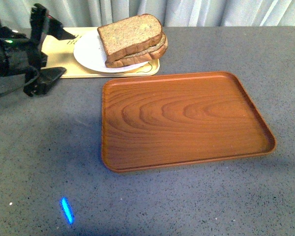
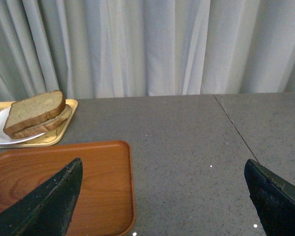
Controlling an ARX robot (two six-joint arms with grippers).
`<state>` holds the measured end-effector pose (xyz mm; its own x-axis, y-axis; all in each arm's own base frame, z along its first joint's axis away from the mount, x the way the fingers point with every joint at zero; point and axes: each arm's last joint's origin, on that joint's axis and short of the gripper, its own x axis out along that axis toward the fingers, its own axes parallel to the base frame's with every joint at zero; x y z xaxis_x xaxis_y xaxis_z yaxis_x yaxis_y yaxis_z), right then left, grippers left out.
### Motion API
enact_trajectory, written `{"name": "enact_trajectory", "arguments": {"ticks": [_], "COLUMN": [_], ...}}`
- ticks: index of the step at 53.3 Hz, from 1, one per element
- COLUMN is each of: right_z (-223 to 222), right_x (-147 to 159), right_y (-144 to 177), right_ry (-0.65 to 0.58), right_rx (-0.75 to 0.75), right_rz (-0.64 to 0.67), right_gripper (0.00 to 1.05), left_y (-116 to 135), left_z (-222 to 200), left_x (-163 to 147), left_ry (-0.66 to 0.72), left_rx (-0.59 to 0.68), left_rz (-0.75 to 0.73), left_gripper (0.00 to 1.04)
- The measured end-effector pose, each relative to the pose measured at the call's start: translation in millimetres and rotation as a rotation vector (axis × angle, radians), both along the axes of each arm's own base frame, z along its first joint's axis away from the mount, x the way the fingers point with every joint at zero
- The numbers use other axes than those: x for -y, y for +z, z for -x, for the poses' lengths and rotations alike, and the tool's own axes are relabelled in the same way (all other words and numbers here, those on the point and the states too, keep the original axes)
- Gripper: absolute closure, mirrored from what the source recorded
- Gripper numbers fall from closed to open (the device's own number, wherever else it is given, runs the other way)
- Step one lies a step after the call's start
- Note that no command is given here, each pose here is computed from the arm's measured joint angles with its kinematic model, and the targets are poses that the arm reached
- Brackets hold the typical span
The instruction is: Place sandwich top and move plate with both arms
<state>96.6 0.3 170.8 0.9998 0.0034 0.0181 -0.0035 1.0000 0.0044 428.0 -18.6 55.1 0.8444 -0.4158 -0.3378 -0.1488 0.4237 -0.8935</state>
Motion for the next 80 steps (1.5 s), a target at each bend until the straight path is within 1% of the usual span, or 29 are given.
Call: {"name": "enact_trajectory", "arguments": {"ticks": [1, 2, 5, 11, 12, 13, 14, 16, 17, 18, 20, 22, 23, 25, 27, 28, 35, 37, 39, 41, 43, 45, 47, 50, 53, 60, 69, 72, 80], "right_z": [0, 0, 0, 0, 0, 0, 0, 0, 0, 0, 0, 0, 0, 0, 0, 0, 0, 0, 0, 0, 0, 0, 0, 0, 0, 0, 0, 0, 0], "right_x": [0, 0, 0, 0, 0, 0, 0, 0, 0, 0, 0, 0, 0, 0, 0, 0, 0, 0, 0, 0, 0, 0, 0, 0, 0, 0, 0, 0, 0], "right_y": [0, 0, 0, 0, 0, 0, 0, 0, 0, 0, 0, 0, 0, 0, 0, 0, 0, 0, 0, 0, 0, 0, 0, 0, 0, 0, 0, 0, 0], "right_ry": [0.000, 0.000, 0.000, 0.000, 0.000, 0.000, 0.000, 0.000, 0.000, 0.000, 0.000, 0.000, 0.000, 0.000, 0.000, 0.000, 0.000, 0.000, 0.000, 0.000, -0.001, -0.002, 0.000, 0.000, -0.003, -0.002, -0.002, -0.003, -0.002], "right_rx": [0.000, 0.000, 0.000, 0.000, 0.000, 0.000, 0.000, 0.000, 0.000, 0.000, 0.000, 0.000, 0.000, 0.000, 0.000, 0.000, 0.000, 0.000, 0.000, 0.001, 0.003, -0.002, -0.003, 0.003, 0.002, 0.001, 0.002, 0.002, 0.002], "right_rz": [0.000, 0.000, 0.000, 0.000, 0.000, 0.000, 0.000, 0.000, 0.000, 0.000, 0.000, 0.000, 0.000, 0.000, 0.000, 0.000, 0.000, 0.000, 0.000, 0.000, 0.000, 0.000, 0.000, 0.000, 0.000, 0.000, 0.000, 0.000, 0.000], "right_gripper": [0.09, 0.09, 0.09, 0.09, 0.09, 0.09, 0.09, 0.09, 0.09, 0.09, 0.09, 0.09, 0.09, 0.09, 0.09, 0.09, 0.09, 0.09, 0.09, 0.09, 0.09, 0.09, 0.09, 0.09, 0.09, 0.09, 0.09, 0.09, 0.09], "left_y": [2, 3, 8, 23, 24, 25, 26, 26, 27, 28, 31, 33, 34, 34, 34, 34, 31, 30, 29, 35, 47, 61, 73, 84, 90, 90, 97, 102, 109], "left_z": [7, 12, 24, 53, 56, 57, 61, 72, 76, 82, 89, 90, 91, 91, 92, 92, 96, 98, 99, 116, 144, 175, 198, 217, 227, 246, 259, 266, 276], "left_x": [-6, -9, -18, -34, -35, -35, -34, -33, -32, -32, -30, -30, -30, -30, -30, -30, -30, -30, -30, -26, -23, -20, -18, -18, -19, -19, -19, -19, -19], "left_ry": [0.002, 0.002, -0.004, -0.019, -0.002, 0.009, 0.070, 0.147, 0.162, 0.181, 0.200, 0.204, 0.208, 0.210, 0.211, 0.211, 0.207, 0.208, 0.206, 0.225, 0.226, 0.197, 0.187, 0.192, 0.201, 0.169, 0.175, 0.162, 0.178], "left_rx": [0.016, 0.028, 0.068, 0.168, 0.195, 0.220, 0.283, 0.369, 0.387, 0.413, 0.439, 0.446, 0.450, 0.451, 0.449, 0.449, 0.433, 0.426, 0.421, 0.405, 0.403, 0.436, 0.484, 0.532, 0.558, 0.540, 0.555, 0.538, 0.563], "left_rz": [-0.007, -0.012, -0.018, -0.044, -0.087, -0.108, -0.209, -0.377, -0.423, -0.499, -0.568, -0.591, -0.599, -0.603, -0.606, -0.607, -0.615, -0.616, -0.617, -0.695, -0.791, -0.890, -0.953, -1.019, -1.059, -1.110, -1.121, -1.124, -1.125], "left_gripper": [0.08, 0.07, 0.10, 0.09, 0.10, 0.13, 0.19, 0.28, 0.31, 0.37, 0.46, 0.50, 0.55, 0.59, 0.67, 0.68, 0.99, 1.03, 1.03, 1.03, 1.03, 1.03, 1.03, 1.03, 1.03, 1.03, 1.03, 1.03, 1.03]}}
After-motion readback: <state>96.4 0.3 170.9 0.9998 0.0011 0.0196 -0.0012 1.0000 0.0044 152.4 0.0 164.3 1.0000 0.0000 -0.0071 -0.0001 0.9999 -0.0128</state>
